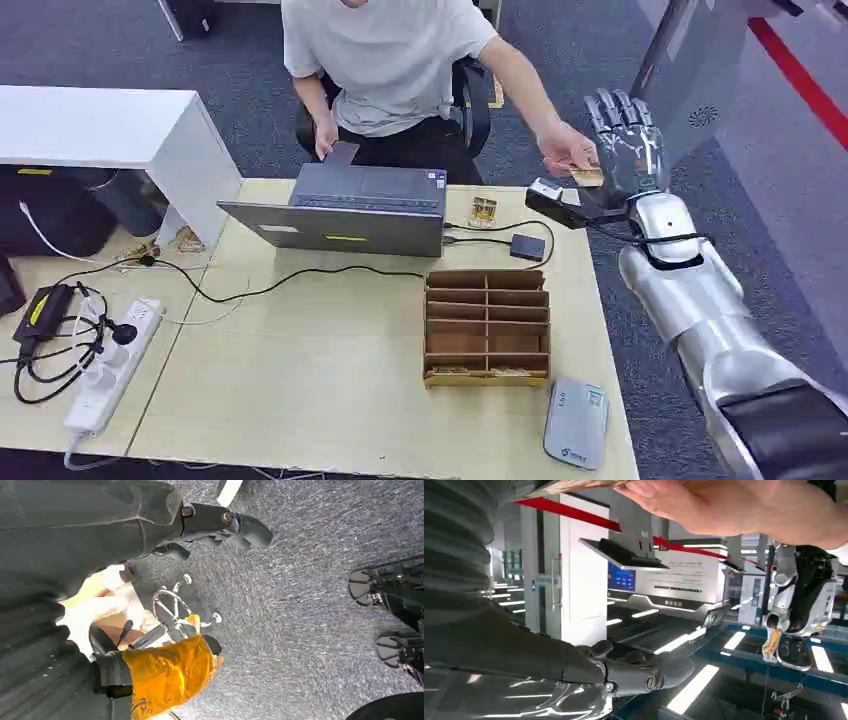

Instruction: Pass the card to the sensor for recognition and then transmit it.

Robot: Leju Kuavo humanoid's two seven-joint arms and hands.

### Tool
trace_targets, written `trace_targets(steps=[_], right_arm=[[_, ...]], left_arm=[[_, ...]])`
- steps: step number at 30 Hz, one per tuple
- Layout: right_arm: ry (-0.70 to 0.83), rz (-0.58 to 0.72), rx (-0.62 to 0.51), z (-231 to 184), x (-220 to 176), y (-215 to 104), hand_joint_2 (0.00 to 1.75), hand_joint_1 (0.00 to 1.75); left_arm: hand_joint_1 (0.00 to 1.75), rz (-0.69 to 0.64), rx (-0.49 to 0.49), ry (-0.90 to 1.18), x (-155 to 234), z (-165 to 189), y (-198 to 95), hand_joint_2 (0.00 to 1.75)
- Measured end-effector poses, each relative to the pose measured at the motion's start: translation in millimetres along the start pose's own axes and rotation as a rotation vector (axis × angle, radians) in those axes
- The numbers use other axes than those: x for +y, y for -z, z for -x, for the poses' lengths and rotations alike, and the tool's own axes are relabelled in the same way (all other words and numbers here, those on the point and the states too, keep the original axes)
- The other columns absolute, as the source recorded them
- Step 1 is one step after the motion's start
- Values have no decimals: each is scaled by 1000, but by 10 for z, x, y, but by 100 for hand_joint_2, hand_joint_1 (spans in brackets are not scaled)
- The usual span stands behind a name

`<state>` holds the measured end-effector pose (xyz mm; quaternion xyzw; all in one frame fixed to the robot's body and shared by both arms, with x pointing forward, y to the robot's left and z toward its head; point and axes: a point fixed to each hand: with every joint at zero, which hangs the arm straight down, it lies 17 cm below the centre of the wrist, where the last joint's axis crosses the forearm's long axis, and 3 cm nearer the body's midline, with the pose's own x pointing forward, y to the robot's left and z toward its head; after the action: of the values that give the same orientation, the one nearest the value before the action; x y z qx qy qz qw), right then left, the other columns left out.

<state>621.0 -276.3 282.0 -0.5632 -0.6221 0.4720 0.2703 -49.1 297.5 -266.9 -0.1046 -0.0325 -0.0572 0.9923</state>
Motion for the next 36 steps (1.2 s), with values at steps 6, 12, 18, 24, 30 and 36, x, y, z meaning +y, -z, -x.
trace_targets(steps=[6,12,18,24,30,36], right_arm=[[28,11,-25,-189,-46,36,175,175],[99,12,-46,-328,-45,1,175,175],[123,15,-57,-404,-48,-26,175,175],[134,9,-58,-436,-45,-20,175,175],[241,41,-49,-513,-57,-143,175,175],[442,85,-43,-483,85,-841,175,175]], left_arm=[[0,-2,2,-3,-5,8,3,175],[0,0,-1,-10,-26,1,8,175],[0,2,-2,-13,-50,-3,15,175],[0,3,0,-18,-65,0,19,175],[0,0,-5,-34,-93,-15,31,175],[0,0,-15,-71,-174,4,49,175]])
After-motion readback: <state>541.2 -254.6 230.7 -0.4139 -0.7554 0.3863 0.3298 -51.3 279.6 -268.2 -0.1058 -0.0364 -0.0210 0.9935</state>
